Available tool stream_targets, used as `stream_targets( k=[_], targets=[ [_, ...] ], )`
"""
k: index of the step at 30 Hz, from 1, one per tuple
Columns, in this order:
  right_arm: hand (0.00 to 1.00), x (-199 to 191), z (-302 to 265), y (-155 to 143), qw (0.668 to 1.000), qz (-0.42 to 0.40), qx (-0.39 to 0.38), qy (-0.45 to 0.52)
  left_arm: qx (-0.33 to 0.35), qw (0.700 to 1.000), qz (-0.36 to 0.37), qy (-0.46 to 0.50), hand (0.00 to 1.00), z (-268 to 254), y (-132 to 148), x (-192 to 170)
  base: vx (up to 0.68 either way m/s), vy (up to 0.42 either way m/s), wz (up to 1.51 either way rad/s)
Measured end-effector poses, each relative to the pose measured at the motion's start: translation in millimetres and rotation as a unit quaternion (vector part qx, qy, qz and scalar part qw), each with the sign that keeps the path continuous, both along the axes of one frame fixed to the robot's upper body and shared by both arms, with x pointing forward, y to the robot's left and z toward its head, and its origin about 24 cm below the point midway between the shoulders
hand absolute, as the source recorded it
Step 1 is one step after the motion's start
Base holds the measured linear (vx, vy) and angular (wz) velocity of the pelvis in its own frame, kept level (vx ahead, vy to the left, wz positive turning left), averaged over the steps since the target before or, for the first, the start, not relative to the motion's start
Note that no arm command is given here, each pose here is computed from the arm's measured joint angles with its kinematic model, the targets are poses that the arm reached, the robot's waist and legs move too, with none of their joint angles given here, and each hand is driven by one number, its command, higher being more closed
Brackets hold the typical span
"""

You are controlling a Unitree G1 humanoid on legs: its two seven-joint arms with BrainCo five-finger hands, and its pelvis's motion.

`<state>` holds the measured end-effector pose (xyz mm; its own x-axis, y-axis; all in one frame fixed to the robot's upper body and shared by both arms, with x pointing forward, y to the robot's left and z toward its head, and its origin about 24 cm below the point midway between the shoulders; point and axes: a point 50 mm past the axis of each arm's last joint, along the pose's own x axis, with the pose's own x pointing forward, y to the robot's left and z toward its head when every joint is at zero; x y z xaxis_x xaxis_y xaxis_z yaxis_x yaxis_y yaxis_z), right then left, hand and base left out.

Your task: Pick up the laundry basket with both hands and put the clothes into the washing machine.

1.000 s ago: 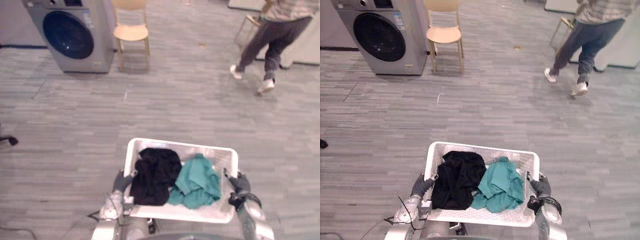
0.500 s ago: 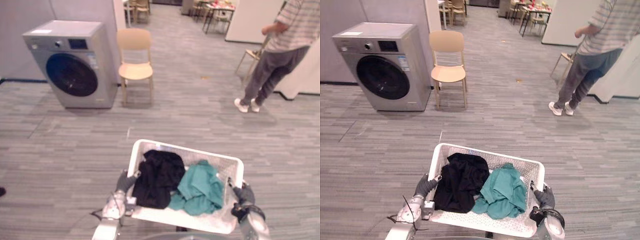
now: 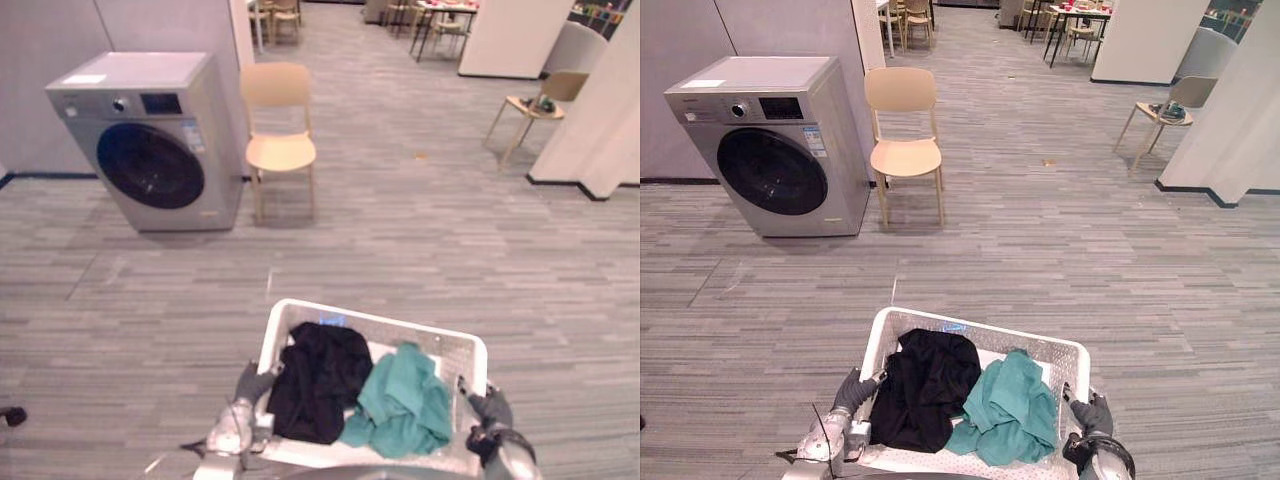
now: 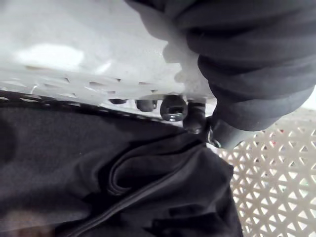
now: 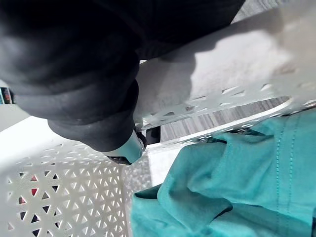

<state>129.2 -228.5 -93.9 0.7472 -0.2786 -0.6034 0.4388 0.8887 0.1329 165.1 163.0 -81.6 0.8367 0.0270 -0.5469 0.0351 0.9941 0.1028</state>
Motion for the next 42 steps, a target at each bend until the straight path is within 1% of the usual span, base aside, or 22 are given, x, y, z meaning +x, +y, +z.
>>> stream_targets(
  k=[7,14,18,19,22,24,26,29,31,36,40,42],
  targets=[
    [1.0,5,-15,-6,0.999,-0.019,0.032,0.021,0.002,1.0,-0.017,0.016,1.0,-9,0,16,0.04,-0.017,0.02],
    [1.0,16,-17,-3,0.998,-0.025,0.052,0.017,0.0,1.0,-0.019,0.012,1.0,-7,4,30,0.1,-0.023,0.38],
    [1.0,20,-15,-4,0.999,-0.011,0.044,0.015,-0.013,1.0,-0.005,0.016,1.0,-8,5,25,0.13,-0.119,0.16],
    [1.0,22,-12,-10,0.999,-0.005,0.034,0.01,-0.022,1.0,0.002,0.013,1.0,-8,3,21,0.21,-0.06,-0.16],
    [1.0,23,-11,-11,0.999,-0.005,0.035,0.011,-0.027,0.999,0.006,0.018,1.0,-9,1,17,0.26,-0.051,0.04],
    [1.0,28,-8,-15,0.999,-0.006,0.038,0.002,-0.031,1.0,0.002,0.0,1.0,-2,-1,21,0.35,-0.037,0.04],
    [1.0,40,-4,-13,0.999,0.005,0.038,-0.011,-0.028,1.0,0.004,-0.009,1.0,2,2,23,0.44,0.041,-0.3],
    [1.0,37,-5,-15,0.999,0.007,0.035,-0.005,-0.034,0.999,0.011,-0.003,1.0,1,-2,20,0.51,0.182,-0.42],
    [1.0,37,-7,-11,0.999,0.0,0.044,-0.007,-0.026,1.0,0.004,-0.01,1.0,5,1,26,0.68,0.214,0.0],
    [1.0,31,-12,-4,0.999,0.002,0.048,0.005,-0.013,1.0,0.011,0.001,1.0,2,8,21,0.59,0.212,0.18],
    [1.0,48,0,3,0.998,0.012,0.047,-0.038,-0.013,0.999,0.018,-0.04,1.0,15,13,30,0.48,0.103,0.15],
    [1.0,54,8,1,0.997,0.012,0.042,-0.06,-0.017,0.998,0.015,-0.056,1.0,21,11,37,0.41,-0.071,0.22]
  ],
)
